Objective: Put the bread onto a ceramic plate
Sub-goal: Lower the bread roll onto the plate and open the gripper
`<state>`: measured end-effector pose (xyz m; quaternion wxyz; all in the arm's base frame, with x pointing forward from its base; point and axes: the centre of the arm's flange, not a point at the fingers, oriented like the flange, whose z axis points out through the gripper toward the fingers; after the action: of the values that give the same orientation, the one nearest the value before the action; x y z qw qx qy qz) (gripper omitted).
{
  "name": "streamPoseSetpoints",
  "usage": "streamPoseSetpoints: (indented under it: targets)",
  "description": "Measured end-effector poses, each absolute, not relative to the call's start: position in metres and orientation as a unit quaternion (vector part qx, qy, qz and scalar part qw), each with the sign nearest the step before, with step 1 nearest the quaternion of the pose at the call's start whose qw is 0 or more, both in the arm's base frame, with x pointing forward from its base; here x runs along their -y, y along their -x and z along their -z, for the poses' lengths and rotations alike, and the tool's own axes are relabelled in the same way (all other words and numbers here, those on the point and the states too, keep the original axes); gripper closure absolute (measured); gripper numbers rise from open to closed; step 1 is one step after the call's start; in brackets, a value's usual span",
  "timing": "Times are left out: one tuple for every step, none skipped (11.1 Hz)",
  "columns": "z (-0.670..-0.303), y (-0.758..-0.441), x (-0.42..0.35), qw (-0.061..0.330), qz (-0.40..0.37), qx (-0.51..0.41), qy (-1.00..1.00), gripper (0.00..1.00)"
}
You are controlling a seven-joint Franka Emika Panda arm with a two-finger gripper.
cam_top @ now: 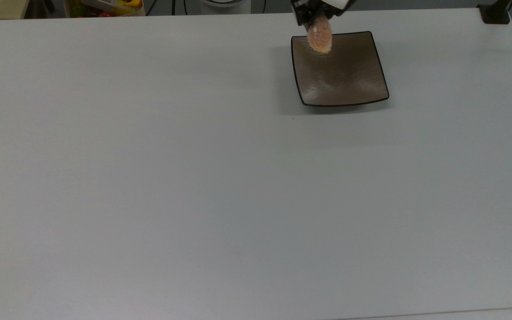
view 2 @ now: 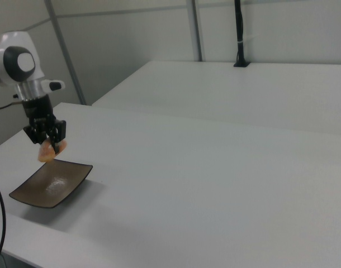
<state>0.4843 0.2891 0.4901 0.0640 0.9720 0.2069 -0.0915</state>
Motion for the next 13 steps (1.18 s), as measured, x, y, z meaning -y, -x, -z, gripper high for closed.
streamPoseSetpoints:
  targets:
    - [-0.472, -0.482, -0.307, 0.065, 0.091, -0.201, -0.973, 0.76]
    - [-0.453, -0.481, -0.322, 0.065, 0.091, -0.193, -0.975, 0.76]
    - [-0.433, -0.479, -0.337, 0.066, 0.091, -0.182, -0.977, 0.75]
    - [-0.413, -0.478, -0.350, 0.065, 0.089, -0.172, -0.979, 0.75]
    - [-0.394, -0.478, -0.361, 0.063, 0.087, -0.168, -0.980, 0.75]
    - [-0.376, -0.477, -0.368, 0.063, 0.089, -0.170, -0.979, 0.75]
    - [-0.360, -0.475, -0.373, 0.072, 0.090, -0.171, -0.979, 0.75]
    - [-0.347, -0.475, -0.377, 0.082, 0.087, -0.169, -0.978, 0.75]
    - [-0.337, -0.474, -0.380, 0.088, 0.082, -0.166, -0.979, 0.74]
    - [-0.332, -0.474, -0.382, 0.090, 0.081, -0.163, -0.979, 0.73]
    - [-0.331, -0.474, -0.383, 0.089, 0.080, -0.163, -0.979, 0.72]
    - [-0.331, -0.474, -0.383, 0.089, 0.080, -0.163, -0.979, 0.71]
    - [-0.331, -0.474, -0.383, 0.090, 0.080, -0.163, -0.979, 0.66]
